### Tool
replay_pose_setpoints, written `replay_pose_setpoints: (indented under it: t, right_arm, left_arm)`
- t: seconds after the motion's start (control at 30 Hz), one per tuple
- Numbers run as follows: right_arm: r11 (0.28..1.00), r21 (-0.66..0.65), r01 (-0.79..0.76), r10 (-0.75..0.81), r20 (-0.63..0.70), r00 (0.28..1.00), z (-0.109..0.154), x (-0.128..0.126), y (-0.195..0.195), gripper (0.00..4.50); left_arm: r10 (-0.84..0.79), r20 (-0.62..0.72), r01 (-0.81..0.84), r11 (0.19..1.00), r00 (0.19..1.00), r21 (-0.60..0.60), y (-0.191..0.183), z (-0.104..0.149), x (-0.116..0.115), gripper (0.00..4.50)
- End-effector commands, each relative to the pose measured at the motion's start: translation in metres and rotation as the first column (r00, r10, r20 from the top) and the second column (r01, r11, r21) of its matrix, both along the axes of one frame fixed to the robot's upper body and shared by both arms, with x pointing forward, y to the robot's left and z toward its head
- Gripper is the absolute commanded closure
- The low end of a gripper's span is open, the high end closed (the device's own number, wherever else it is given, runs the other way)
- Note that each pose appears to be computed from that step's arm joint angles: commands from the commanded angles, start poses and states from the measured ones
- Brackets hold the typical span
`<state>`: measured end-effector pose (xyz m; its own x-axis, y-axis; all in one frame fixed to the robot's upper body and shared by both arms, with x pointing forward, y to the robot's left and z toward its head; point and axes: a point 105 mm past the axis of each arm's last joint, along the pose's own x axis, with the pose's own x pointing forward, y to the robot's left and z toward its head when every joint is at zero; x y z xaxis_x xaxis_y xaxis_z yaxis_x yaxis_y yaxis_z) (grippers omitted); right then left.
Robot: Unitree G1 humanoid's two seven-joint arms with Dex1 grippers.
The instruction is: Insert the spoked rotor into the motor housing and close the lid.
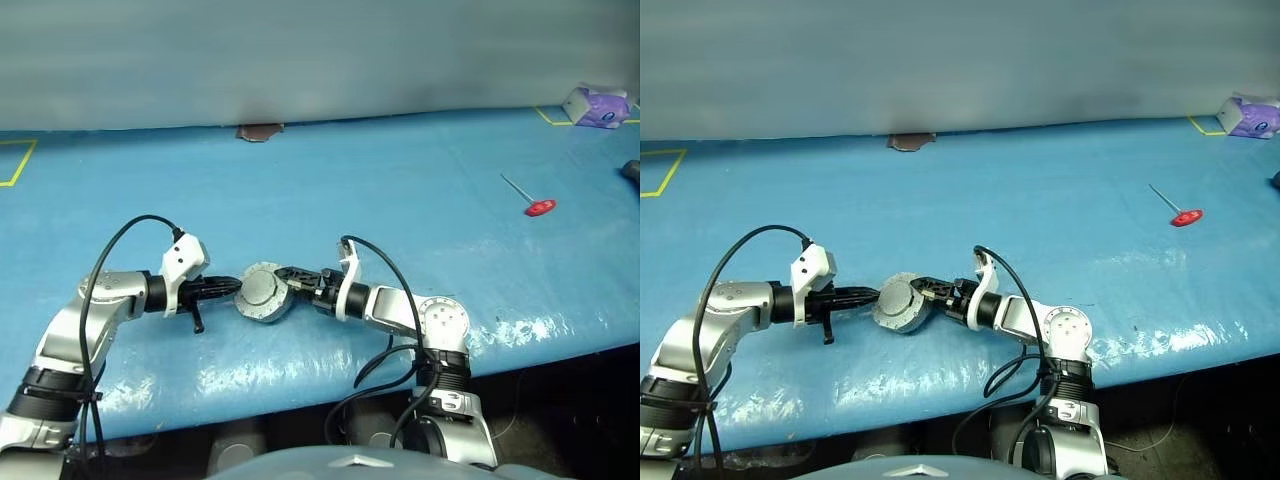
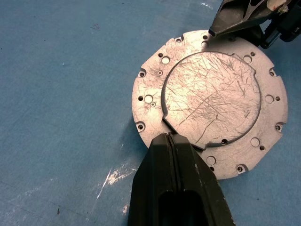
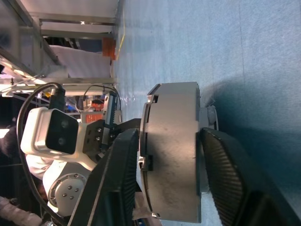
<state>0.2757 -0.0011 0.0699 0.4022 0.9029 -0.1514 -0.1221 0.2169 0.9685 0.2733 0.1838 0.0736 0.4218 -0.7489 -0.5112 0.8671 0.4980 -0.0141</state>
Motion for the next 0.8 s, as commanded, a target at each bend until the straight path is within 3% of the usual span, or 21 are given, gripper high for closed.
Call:
replay_pose_setpoints:
  t: [0.03,0.33,0.8]
  right_arm:
    - [0.981,0.171,-0.095,0.103,-0.039,0.994,0.011,-0.034,0.036,3.10]
    - [0.977,0.051,-0.205,0.208,-0.055,0.977,-0.009,-0.055,0.036,3.21]
    - [0.973,0.061,-0.221,0.222,-0.020,0.975,-0.006,-0.057,0.037,3.21]
  left_arm:
    - [-0.042,-0.027,0.041,0.999,0.999,-0.011,-0.011,-0.007,-0.005,4.50]
    - [-0.041,-0.029,0.041,0.999,0.999,-0.012,-0.012,-0.007,-0.005,4.50]
    - [-0.039,-0.036,0.039,0.999,0.999,-0.006,-0.010,-0.008,-0.007,4.50]
